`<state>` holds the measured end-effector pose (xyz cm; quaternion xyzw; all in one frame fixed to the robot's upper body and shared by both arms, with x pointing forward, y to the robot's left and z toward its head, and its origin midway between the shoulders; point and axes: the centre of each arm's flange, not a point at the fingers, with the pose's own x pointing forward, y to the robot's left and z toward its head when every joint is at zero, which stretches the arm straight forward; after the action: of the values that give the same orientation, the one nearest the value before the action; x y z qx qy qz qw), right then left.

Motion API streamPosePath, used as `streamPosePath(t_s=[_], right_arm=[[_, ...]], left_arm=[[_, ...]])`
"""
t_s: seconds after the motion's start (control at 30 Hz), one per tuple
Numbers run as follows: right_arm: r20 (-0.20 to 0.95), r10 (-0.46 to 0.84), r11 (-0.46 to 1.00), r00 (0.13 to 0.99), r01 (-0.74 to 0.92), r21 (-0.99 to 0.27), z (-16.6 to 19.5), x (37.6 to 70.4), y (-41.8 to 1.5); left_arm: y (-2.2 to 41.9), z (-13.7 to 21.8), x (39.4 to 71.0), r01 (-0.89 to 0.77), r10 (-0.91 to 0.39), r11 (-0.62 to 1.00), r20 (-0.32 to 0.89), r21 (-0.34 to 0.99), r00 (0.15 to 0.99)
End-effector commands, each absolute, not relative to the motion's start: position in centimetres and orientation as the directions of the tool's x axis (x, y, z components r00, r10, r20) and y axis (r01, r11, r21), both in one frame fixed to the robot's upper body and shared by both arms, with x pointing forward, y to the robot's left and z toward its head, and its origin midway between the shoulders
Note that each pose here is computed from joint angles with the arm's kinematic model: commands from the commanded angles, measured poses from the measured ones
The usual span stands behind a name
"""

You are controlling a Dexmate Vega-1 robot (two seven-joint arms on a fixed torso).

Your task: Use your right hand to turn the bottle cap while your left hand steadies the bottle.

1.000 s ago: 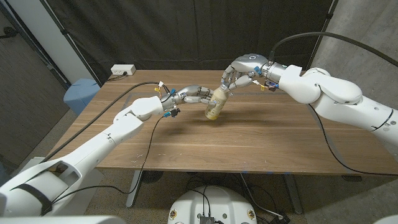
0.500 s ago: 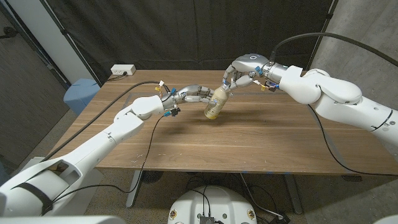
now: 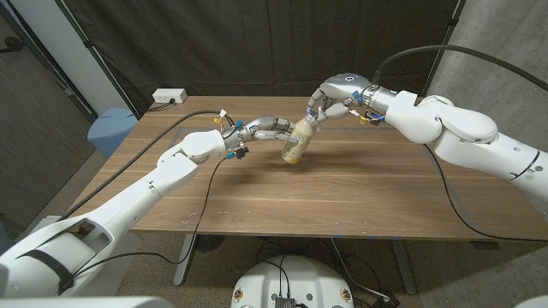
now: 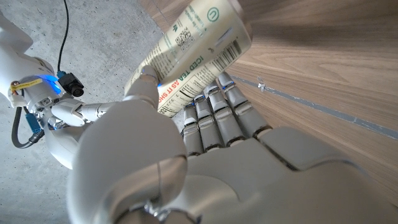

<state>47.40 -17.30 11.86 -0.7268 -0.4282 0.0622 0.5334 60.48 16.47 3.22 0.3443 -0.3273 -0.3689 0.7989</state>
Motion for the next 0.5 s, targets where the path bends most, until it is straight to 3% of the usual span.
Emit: streamPosePath(t_s=[0.03, 0.5], right_arm=[[0.391, 0.732, -0.043, 0.557, 0.611, -0.79, 11.52, 47.36, -17.44], [0.321, 0.76, -0.146, 0.565, 0.63, -0.762, 11.11, 47.45, -16.73]], left_arm=[[16.52, 3.46, 60.94, 0.428, -0.833, 0.49, 0.264, 0.76, 0.486], [17.08, 3.75, 61.11, 0.438, -0.832, 0.494, 0.263, 0.751, 0.488]])
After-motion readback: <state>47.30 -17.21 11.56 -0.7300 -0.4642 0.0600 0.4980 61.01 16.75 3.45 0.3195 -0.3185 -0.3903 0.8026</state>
